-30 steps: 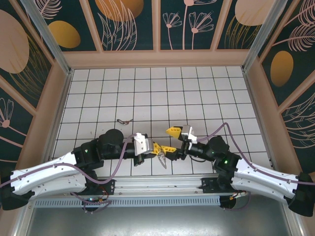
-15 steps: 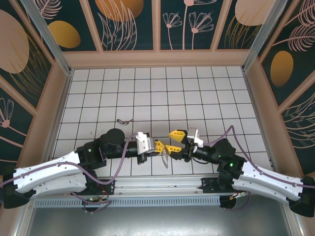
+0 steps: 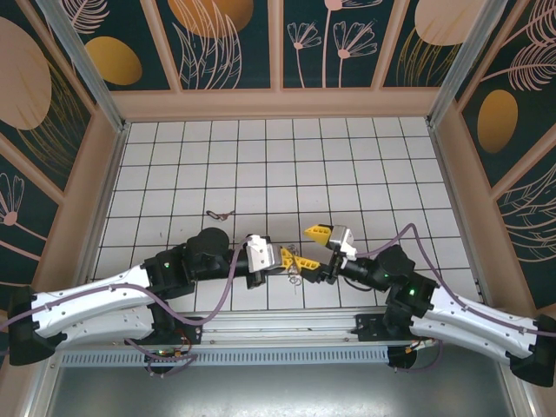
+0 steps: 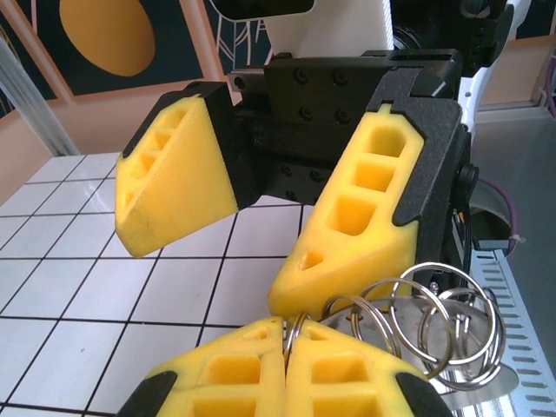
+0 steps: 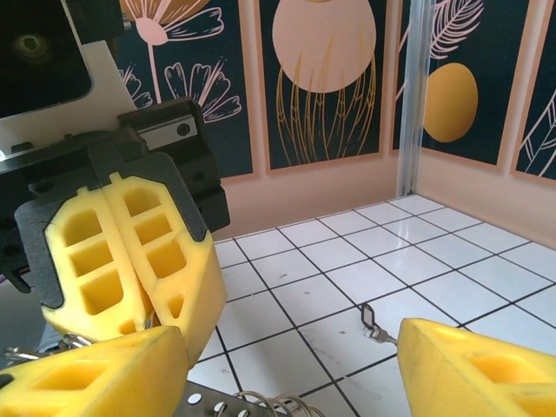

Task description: Put the keys on the keyring

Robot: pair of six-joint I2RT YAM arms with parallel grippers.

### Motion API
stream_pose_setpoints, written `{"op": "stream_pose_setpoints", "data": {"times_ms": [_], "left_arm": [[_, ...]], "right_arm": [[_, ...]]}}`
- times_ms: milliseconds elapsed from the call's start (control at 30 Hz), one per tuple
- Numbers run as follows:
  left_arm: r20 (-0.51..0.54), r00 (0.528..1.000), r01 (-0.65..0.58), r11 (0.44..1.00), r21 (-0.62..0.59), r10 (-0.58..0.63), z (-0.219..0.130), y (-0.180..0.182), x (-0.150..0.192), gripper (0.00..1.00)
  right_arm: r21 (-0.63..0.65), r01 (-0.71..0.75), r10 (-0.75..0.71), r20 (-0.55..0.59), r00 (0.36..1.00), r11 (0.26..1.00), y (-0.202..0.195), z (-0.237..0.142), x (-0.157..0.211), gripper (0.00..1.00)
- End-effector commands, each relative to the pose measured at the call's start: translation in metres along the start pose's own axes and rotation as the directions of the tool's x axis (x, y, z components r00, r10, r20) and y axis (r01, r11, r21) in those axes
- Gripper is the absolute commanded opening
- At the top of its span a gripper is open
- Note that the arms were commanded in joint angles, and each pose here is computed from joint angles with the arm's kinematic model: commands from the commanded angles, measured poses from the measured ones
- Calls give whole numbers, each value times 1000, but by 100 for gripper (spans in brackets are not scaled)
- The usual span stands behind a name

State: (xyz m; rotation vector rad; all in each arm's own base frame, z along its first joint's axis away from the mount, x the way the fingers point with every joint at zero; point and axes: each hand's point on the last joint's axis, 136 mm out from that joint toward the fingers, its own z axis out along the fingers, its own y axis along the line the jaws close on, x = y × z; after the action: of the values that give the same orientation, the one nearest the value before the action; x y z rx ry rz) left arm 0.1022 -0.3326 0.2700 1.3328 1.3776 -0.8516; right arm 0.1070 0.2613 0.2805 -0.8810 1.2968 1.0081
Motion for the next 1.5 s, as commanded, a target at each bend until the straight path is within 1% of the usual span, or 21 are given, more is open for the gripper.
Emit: {"op": "stream_pose_setpoints", "data": {"times_ms": [0, 100, 133, 267, 400, 567, 700, 867, 933, 1067, 1133, 1200, 1267, 1333, 1400, 1467], "left_arm": [[82, 996, -20, 991, -133, 31, 3, 29, -23, 0], [120, 992, -26, 994, -103, 38, -2, 24, -34, 0], [128, 991, -30, 995, -93, 42, -3, 22, -37, 0], [105, 993, -44, 996, -82, 52, -1, 21, -34, 0], [89, 994, -58, 994, -95, 67, -5, 22, -31, 0], [72, 994, -73, 991, -110, 81, -12, 23, -29, 0], [105, 991, -77, 995, -68, 84, -17, 15, -37, 0], [139, 986, -87, 996, -17, 88, -25, 5, -49, 0], [141, 986, -90, 996, 9, 88, -26, 1, -51, 0], [116, 989, -90, 996, 7, 88, -25, 1, -46, 0], [103, 991, -91, 996, -2, 91, -24, 3, -42, 0], [96, 991, -92, 996, 2, 91, -22, 2, -40, 0], [97, 991, -94, 996, 11, 92, -22, 1, -40, 0], [97, 991, -95, 995, 17, 92, -21, 0, -40, 0], [94, 991, -95, 995, 21, 93, -21, 0, -41, 0], [90, 991, -98, 995, 24, 95, -20, -1, -40, 0]], "right_arm": [[-248, 31, -10, 86, 996, 968, 49, -10, -28, 67], [-244, 24, -6, 75, 997, 969, 49, -12, -27, 63], [-244, 22, -4, 75, 997, 970, 49, -13, -28, 61], [-239, 28, -3, 105, 994, 971, 48, -17, -39, 43], [-233, 45, -12, 139, 990, 972, 48, -19, -51, 35], [-235, 50, -15, 149, 989, 971, 49, -18, -59, 35], [-155, 31, -16, 101, 995, 987, 34, -10, -52, 43], [-124, 23, -12, 89, 996, 992, 29, -8, -50, 43], [-133, 27, -13, 105, 994, 991, 31, -11, -55, 42], [-193, 49, -9, 200, 980, 980, 43, -27, -76, 43], [-187, 52, -9, 220, 975, 981, 42, -32, -81, 42], [-153, 42, -7, 218, 976, 987, 36, -34, -81, 41], [-110, 29, -7, 194, 981, 994, 28, -32, -76, 38], [-38, 1, 5, 158, 987, 999, 15, -27, -70, 35], [27, -18, 16, 95, 995, 999, 3, -18, -59, 33], [73, -25, 25, 3, 1000, 997, -5, -6, -43, 30]]}}
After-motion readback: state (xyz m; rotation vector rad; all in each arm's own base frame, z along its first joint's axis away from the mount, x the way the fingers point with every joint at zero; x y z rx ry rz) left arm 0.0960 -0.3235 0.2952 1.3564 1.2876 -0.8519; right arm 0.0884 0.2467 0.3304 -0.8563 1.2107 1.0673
